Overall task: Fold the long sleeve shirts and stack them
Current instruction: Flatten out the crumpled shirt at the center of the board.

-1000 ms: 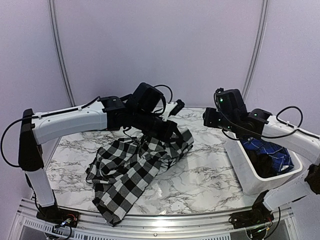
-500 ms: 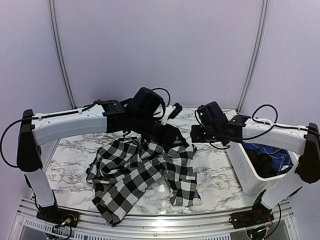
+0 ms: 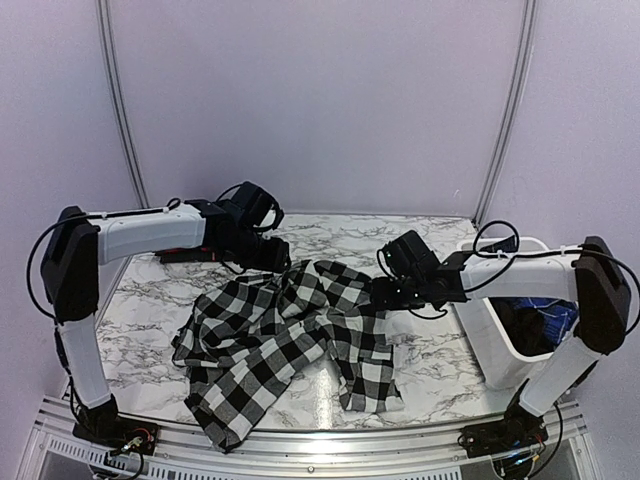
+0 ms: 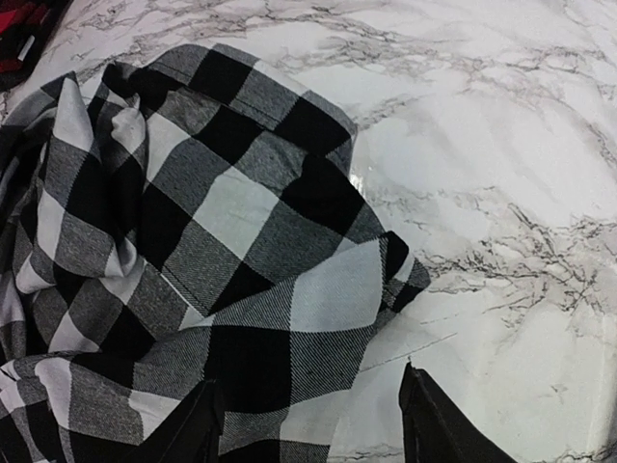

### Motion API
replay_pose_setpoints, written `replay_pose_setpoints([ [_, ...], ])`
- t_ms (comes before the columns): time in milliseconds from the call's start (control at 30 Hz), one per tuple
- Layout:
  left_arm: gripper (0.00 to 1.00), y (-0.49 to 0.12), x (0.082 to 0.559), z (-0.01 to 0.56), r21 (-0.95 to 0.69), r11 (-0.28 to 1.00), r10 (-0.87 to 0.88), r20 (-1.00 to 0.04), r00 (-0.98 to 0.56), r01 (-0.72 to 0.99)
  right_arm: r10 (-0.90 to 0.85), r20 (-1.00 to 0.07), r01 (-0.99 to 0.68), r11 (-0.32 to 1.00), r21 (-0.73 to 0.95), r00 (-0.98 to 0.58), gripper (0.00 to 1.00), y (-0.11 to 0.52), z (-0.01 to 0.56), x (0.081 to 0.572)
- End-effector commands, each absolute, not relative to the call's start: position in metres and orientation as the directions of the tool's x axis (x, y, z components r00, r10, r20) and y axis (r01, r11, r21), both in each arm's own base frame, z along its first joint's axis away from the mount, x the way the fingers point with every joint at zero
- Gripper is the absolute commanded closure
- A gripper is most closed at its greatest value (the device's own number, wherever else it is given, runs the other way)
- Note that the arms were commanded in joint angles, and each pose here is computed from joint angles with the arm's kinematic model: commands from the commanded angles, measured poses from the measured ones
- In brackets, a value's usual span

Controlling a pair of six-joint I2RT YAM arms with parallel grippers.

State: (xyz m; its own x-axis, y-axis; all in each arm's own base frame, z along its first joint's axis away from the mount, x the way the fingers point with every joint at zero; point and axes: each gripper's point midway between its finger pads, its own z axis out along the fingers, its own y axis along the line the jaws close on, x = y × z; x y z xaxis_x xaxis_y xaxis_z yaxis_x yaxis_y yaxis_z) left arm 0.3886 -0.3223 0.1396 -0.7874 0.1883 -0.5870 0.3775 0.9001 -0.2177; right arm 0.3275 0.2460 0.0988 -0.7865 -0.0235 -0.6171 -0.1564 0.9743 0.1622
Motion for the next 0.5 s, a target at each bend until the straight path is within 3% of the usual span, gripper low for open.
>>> replay_pose_setpoints([
  [0,0.36,-0.304,0.384,0.088,-0.123,0.914,0.285,-0.484,-0.827,0.387,0.050,-0.603,-0.137,0.956,0.260,-0.796,0.41,0.247,0.093,0.328],
  [233,0.37,-0.273,0.387,0.054,-0.053,0.954,0.245,-0.422,-0.873,0.293,0.076,-0.569,-0.134,0.938,0.318,-0.819,0.41,0.247,0.073,0.326],
  [367,0.44,-0.258,0.383,0.041,-0.036,0.969,0.209,-0.395,-0.895,0.243,0.074,-0.546,-0.143,0.928,0.344,-0.835,0.41,0.255,0.060,0.325],
  [467,0.56,-0.245,0.376,0.034,-0.009,0.976,0.199,-0.379,-0.904,0.219,0.078,-0.536,-0.148,0.919,0.365,-0.841,0.42,0.259,0.054,0.328],
])
